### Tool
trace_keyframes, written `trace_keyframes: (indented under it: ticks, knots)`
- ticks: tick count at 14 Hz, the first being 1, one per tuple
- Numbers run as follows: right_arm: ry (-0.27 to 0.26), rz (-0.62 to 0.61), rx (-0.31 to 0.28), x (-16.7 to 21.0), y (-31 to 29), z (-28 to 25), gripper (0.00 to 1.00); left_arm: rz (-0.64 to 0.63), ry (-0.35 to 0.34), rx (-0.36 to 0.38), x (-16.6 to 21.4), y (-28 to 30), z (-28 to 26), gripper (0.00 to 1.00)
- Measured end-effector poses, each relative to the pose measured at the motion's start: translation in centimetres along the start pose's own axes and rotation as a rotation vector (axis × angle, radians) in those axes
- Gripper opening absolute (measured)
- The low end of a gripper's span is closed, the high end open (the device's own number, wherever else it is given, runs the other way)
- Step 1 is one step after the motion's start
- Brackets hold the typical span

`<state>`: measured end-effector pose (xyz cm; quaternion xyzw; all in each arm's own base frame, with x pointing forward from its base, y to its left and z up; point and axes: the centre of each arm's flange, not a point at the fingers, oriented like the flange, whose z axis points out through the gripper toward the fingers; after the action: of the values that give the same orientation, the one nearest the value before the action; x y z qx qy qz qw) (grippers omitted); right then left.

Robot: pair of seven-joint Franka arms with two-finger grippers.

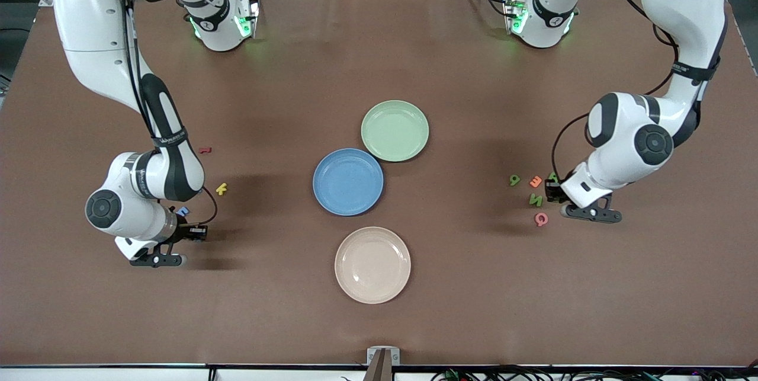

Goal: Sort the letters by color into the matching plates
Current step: 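Place the g on the blue plate while the left places n on green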

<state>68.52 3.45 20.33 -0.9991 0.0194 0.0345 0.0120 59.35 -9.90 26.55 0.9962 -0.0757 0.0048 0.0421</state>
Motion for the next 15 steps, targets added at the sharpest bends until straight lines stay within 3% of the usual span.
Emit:
trace_keyframes:
  ticks: [3,7,11,15]
  knots:
    - [-0.079,0.076,0.007,-1.9,-5.6,-4.8,0.27,-0.047,-0.019,-0.034,-0.6,5.8,0.1,0.27]
    - [-0.108,0.208,-0.015,-5.7,-16.3,-6.7,0.27,-0.177,-0.041,-0.075,-2.1,13.5,-0.2,0.27]
    - [-0.082,0.321,-0.021,-11.3,-28.8,-5.7,0.27,-0.309,-0.078,-0.080,-5.0,21.8,0.3,0.27]
    - [-0.038,0.362,-0.006,-14.9,-35.0,-2.9,0.27,-0.434,-0.120,-0.059,-8.3,28.0,1.8,0.27]
